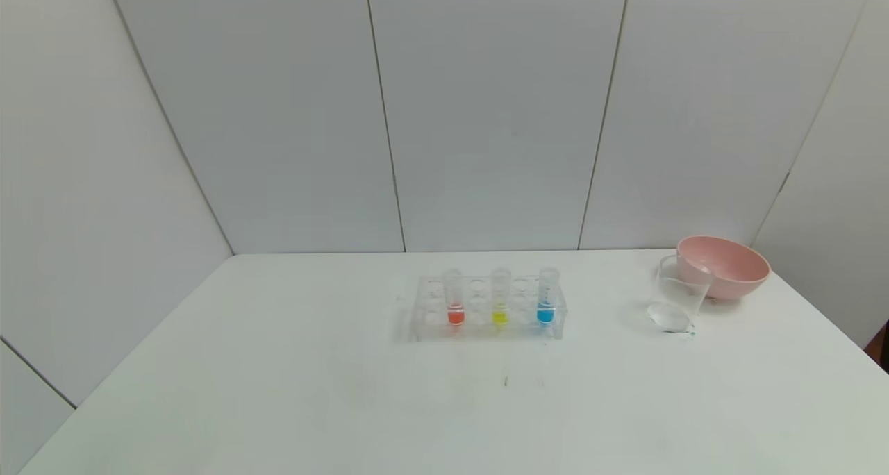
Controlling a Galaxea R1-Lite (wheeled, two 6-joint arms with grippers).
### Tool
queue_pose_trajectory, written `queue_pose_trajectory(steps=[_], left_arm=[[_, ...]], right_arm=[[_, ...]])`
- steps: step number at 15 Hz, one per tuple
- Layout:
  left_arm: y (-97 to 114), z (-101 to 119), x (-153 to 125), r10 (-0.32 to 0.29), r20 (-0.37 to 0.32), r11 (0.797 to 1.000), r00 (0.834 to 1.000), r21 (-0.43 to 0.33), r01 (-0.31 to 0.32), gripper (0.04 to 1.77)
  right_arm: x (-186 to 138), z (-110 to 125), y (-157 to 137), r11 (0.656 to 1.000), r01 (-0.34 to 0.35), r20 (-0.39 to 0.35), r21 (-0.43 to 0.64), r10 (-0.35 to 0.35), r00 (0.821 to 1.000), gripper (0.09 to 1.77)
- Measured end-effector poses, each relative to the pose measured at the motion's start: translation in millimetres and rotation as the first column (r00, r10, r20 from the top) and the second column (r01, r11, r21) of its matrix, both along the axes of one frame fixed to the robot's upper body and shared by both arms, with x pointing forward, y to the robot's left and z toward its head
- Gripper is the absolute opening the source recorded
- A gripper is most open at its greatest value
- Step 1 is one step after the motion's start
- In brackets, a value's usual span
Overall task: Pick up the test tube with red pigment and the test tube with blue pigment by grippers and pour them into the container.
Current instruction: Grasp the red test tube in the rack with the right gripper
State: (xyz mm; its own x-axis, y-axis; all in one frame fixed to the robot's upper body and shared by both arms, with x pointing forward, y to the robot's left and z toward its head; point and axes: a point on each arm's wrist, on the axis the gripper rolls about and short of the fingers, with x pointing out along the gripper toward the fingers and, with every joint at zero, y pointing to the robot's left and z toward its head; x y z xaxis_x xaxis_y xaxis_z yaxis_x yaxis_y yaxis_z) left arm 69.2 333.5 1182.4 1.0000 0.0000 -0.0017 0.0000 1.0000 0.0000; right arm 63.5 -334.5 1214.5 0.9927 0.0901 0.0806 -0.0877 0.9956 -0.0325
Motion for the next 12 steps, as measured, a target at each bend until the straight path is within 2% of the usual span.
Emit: queue_pose_trajectory(steps=[4, 7, 9, 12], left_arm=[[0.0, 0.0, 0.0, 0.0, 0.0, 1.0, 1.0, 0.0, 0.0, 1.76], [0.0, 0.0, 0.0, 0.0, 0.0, 1.0, 1.0, 0.0, 0.0, 1.76], [0.0, 0.0, 0.0, 0.0, 0.0, 1.0, 1.0, 0.0, 0.0, 1.76], [0.0, 0.0, 0.0, 0.0, 0.0, 1.0, 1.0, 0.0, 0.0, 1.76]], right_arm=[[20.8, 56.4, 0.4, 1.0, -0.016, 0.092, 0.026, 0.013, 0.996, 1.71], [67.7, 92.0, 0.7, 0.999, -0.028, 0.118, 0.016, 0.026, 0.993, 1.71], [109.9, 103.4, 3.8, 0.998, -0.058, 0.111, 0.009, 0.056, 0.992, 1.71], [175.2, 97.8, 21.3, 0.997, -0.081, 0.05, 0.017, 0.08, 0.996, 1.71]])
